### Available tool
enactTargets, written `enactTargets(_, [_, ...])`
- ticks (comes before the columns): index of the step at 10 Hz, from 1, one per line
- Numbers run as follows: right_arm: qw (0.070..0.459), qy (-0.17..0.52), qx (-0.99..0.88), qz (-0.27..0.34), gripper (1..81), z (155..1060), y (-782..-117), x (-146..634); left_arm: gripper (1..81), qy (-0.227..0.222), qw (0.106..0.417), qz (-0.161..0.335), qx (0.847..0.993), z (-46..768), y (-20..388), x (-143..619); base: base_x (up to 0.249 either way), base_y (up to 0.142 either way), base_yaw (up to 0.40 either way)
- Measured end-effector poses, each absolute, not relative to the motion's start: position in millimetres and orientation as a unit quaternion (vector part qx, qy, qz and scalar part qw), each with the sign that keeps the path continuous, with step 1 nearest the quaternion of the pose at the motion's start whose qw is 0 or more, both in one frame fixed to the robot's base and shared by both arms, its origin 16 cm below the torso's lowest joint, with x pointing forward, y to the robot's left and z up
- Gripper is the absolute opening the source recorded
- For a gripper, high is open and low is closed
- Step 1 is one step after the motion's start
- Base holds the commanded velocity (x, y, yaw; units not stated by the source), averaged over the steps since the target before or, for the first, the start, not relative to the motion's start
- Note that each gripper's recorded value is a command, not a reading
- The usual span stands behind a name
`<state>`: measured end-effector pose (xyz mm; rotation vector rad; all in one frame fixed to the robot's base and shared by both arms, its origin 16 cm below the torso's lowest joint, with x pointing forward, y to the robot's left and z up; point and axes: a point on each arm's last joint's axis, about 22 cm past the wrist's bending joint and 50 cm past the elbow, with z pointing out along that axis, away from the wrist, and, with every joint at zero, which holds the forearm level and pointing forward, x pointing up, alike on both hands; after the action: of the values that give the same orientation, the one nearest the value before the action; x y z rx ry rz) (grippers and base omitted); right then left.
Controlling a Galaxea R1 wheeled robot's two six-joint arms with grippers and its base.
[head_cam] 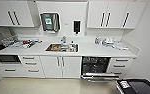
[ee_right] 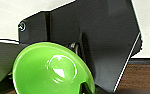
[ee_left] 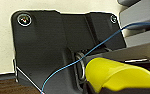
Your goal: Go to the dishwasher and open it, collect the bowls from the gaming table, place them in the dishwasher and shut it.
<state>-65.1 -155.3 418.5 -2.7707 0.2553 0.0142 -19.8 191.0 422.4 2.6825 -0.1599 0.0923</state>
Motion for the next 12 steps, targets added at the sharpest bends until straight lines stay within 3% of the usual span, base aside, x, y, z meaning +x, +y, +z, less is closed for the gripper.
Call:
enactTargets(5, [0.179,0.090,-0.980,0.004,1.0,418.4,-155.5,-63.7,1.0,-0.058,0.224,0.034,0.972,422.4,190.9,-19.8,0.135,0.000,0.000])
enactTargets(12, [0.176,0.090,-0.980,0.006,1.0,418.1,-158.9,-67.3,1.0,-0.058,0.225,0.031,0.972,422.8,191.3,-25.2,0.135,-0.075,0.000])
